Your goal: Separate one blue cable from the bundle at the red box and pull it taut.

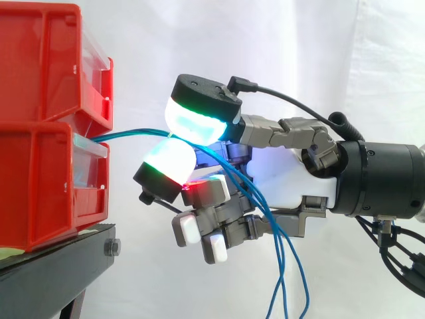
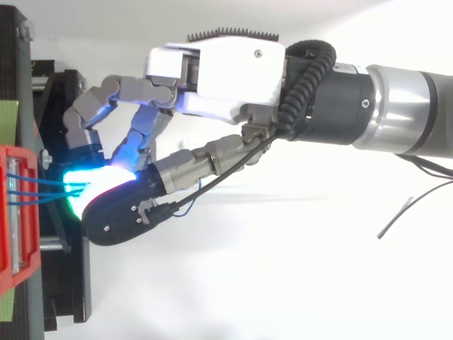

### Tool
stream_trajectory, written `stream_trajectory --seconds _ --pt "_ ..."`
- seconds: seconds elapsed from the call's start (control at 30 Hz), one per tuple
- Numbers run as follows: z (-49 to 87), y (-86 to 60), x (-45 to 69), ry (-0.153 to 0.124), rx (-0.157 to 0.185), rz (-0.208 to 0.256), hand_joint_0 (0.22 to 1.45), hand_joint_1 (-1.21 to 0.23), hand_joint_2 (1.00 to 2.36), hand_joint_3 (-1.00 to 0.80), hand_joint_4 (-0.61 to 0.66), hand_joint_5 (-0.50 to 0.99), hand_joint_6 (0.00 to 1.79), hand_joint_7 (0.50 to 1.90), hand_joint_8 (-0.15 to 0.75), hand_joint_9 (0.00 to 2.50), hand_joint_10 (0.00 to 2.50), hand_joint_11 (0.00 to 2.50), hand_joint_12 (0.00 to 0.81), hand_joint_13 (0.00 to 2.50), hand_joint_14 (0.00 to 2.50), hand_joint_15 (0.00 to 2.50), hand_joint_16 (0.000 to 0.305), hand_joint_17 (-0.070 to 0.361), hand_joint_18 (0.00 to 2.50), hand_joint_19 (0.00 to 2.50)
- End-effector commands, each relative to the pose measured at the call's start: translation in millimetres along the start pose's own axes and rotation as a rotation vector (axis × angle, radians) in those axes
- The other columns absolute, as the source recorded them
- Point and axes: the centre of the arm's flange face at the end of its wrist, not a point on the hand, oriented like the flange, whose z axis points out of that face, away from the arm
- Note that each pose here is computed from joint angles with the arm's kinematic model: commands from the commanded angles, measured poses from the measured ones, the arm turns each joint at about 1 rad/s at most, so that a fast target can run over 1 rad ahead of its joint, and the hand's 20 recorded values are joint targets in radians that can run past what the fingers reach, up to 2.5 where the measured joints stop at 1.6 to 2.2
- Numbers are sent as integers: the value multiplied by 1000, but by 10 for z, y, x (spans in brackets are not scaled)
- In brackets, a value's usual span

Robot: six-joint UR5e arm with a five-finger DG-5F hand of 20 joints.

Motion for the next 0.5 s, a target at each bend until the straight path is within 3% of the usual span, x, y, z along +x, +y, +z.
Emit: stream_trajectory --seconds 0.0,0.13,0.47 --pt "-1 -1 -3 0 1 0 723 -889 1016 -290 40 -191 910 1256 292 1048 25 1196 381 963 27 700 53 120 907 812" --pt "-2 -3 -3 0 2 0 806 -904 1000 -500 29 -194 922 1212 287 1041 27 1189 377 954 25 694 52 118 896 797" --pt "-3 -3 8 0 4 0 764 -905 1000 -500 100 -181 922 1207 291 1111 24 1210 368 989 26 702 52 116 942 787"
